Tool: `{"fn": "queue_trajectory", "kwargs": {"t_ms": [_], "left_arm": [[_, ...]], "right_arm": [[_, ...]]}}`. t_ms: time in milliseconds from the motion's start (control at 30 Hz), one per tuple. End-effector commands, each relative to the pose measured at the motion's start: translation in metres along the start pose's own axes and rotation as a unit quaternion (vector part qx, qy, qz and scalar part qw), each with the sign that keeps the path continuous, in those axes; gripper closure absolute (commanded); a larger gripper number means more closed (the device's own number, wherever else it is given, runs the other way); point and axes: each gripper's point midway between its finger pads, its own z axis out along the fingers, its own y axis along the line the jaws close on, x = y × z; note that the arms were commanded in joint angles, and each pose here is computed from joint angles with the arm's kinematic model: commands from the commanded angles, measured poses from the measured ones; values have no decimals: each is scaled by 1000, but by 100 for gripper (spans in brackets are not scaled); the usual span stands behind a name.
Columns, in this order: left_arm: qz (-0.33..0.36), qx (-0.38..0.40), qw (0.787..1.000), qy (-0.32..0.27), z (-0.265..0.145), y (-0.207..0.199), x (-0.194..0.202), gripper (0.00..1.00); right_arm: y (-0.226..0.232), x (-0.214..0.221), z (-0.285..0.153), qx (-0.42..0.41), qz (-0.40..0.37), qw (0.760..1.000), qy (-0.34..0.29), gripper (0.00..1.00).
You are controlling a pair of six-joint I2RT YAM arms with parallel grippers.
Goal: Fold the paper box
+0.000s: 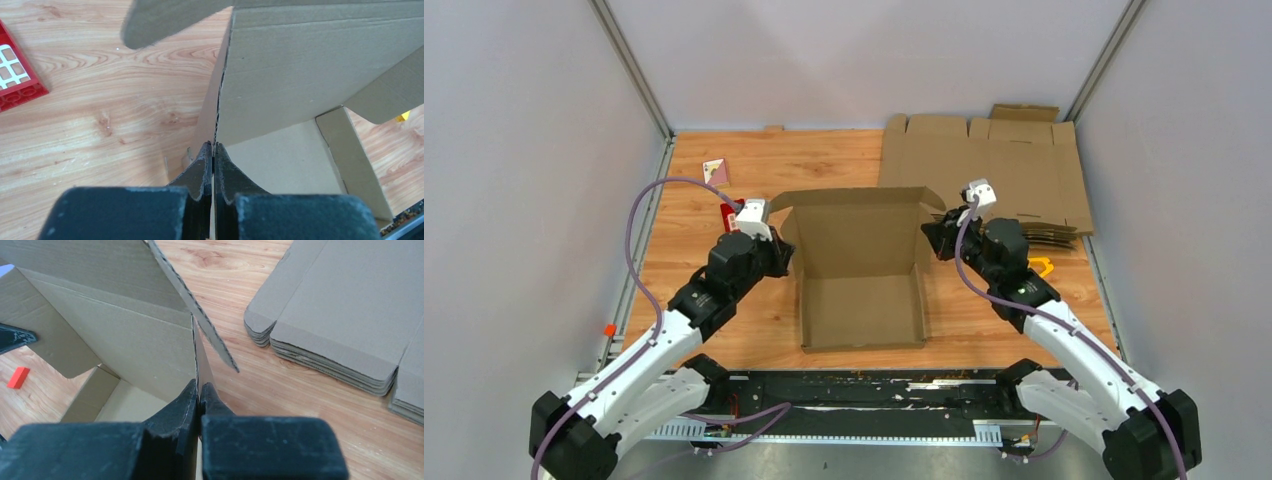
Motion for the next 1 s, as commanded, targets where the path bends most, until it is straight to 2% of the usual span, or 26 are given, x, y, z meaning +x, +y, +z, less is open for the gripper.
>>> {"fn": "queue_trajectory", "kwargs": {"t_ms": [0,300,467,733,967], "left_arm": [[-40,19,999,-30,4,-19,-30,100],[-59,19,995,-79,19,-23,-55,100],[-70,13,992,-103,28,-22,-63,100],[-50,10,986,-160,29,-20,-83,100],[-27,12,984,-178,28,-10,-67,100]], "right_arm": [[16,-26,4,17,48,998,-29,100],[32,-44,28,47,42,997,-52,100],[25,-52,32,78,71,991,-88,100],[21,-61,43,105,72,983,-136,100],[18,-27,56,106,58,985,-127,100]]}}
